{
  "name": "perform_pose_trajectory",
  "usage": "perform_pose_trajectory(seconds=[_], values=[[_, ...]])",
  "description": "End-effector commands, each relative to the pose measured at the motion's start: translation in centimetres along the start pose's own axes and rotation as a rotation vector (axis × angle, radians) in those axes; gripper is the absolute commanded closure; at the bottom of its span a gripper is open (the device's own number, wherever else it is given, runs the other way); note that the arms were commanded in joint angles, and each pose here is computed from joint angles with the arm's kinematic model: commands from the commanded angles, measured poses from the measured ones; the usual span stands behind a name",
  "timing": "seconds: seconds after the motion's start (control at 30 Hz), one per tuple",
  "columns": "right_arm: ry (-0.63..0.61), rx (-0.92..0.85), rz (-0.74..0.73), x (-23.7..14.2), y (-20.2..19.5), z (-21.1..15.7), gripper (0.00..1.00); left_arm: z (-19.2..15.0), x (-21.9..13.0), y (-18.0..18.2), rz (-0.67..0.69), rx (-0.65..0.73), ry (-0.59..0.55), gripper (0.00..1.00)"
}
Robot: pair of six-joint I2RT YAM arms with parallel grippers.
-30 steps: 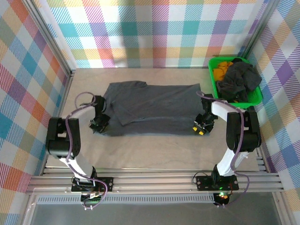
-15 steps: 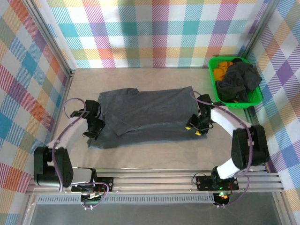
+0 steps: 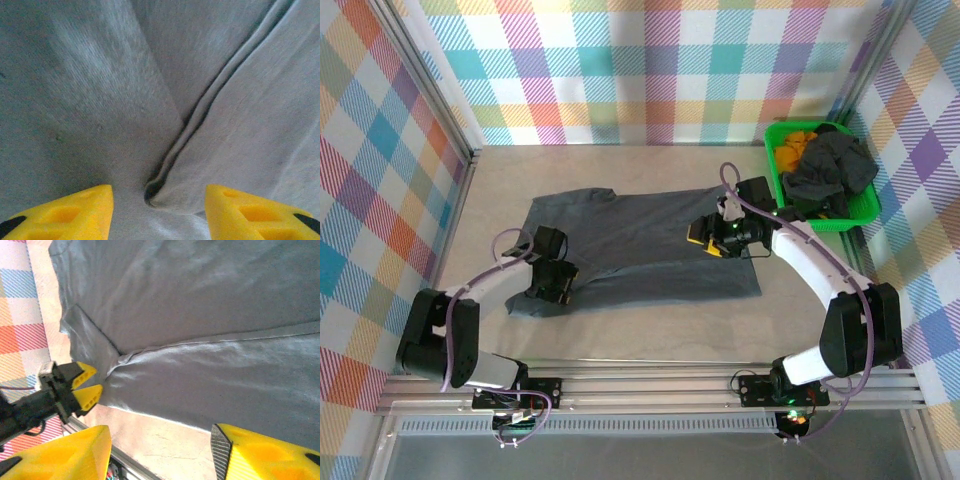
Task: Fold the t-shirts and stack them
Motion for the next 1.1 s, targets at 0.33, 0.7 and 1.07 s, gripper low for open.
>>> perform_pose_trajectory(seconds=[0.33,0.7,1.07], values=[[0.001,0.012,0.037,-0.3,0.8,-0.1,0.45,-0.5,0.3,-2.5,-0.004,0.028,-0.035,0.79],[0.003,0.019,0.039,-0.1,0.8,0.1,0.45,-0.9,-0.4,-3.4,0.092,0.124,-0.047,0.81],[0.006,0.024,0.017,0.0,0.5,0.3,0.46,-2.3,-0.9,-7.0,0.054,0.246,-0.048,1.0]])
Point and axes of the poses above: each hand's point on the last joint's axis, 136 mm out from that joint toward the fingers, its own x axis out along the fingers, its own y axis along the line the jaws close on, z = x × y, the point moved 5 cm from there along -x, back along the fingers, and after that the axes turned 9 degrees about -x, right-handed, at the moved point
